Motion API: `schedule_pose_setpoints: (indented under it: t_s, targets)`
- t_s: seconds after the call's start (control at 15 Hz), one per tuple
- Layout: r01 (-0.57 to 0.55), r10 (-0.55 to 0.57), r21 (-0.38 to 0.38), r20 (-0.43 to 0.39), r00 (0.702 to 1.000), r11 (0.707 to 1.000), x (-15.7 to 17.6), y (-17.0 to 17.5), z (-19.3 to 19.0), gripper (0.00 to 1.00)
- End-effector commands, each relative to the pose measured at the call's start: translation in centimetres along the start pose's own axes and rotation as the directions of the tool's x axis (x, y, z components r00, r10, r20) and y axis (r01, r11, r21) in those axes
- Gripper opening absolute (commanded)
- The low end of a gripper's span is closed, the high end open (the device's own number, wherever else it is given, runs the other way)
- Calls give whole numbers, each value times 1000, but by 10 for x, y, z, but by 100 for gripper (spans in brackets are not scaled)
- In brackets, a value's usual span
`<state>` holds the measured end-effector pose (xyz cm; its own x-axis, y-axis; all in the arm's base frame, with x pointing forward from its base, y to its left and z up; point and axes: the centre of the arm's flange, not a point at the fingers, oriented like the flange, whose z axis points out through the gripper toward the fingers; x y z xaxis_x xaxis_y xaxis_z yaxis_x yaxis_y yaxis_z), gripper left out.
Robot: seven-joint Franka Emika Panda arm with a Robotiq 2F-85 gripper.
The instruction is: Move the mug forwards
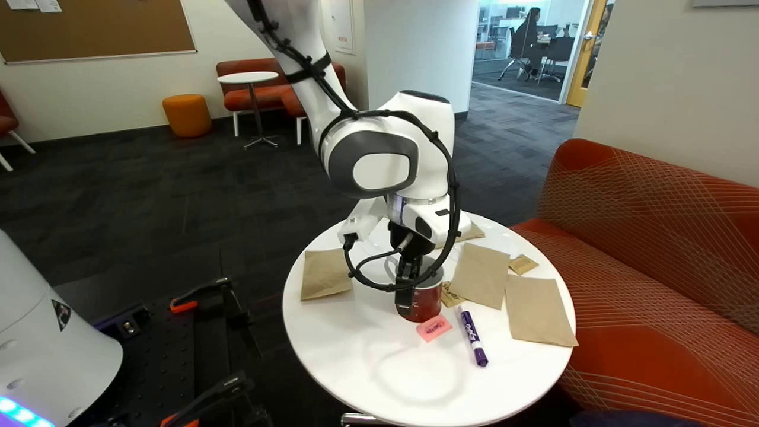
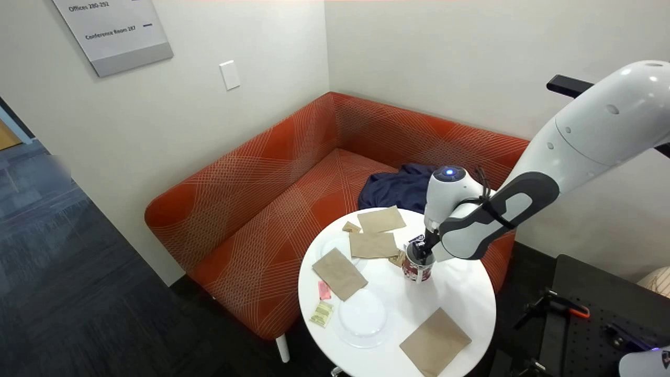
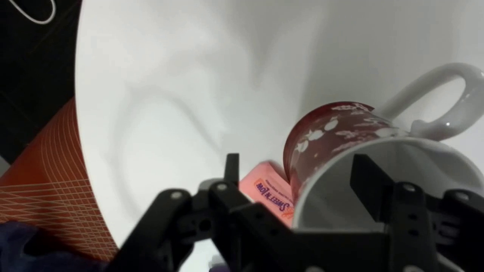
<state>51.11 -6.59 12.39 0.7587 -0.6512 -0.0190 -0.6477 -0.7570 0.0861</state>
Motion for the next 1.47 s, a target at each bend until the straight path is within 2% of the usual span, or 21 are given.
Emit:
schedule_pose_setpoints:
  t_s: [0.0,0.4,1.0,1.4]
  targets:
    - [-16,16,-15,13,1000,1000,4,-2,1,46]
    - [-15,15,-19,12,1000,1000,4,0,1,1]
    - [16,-16,-21,20,1000,1000,-18,0,-13,2]
    - [12,-9,-50,47,999,999,-41,16,-12,2]
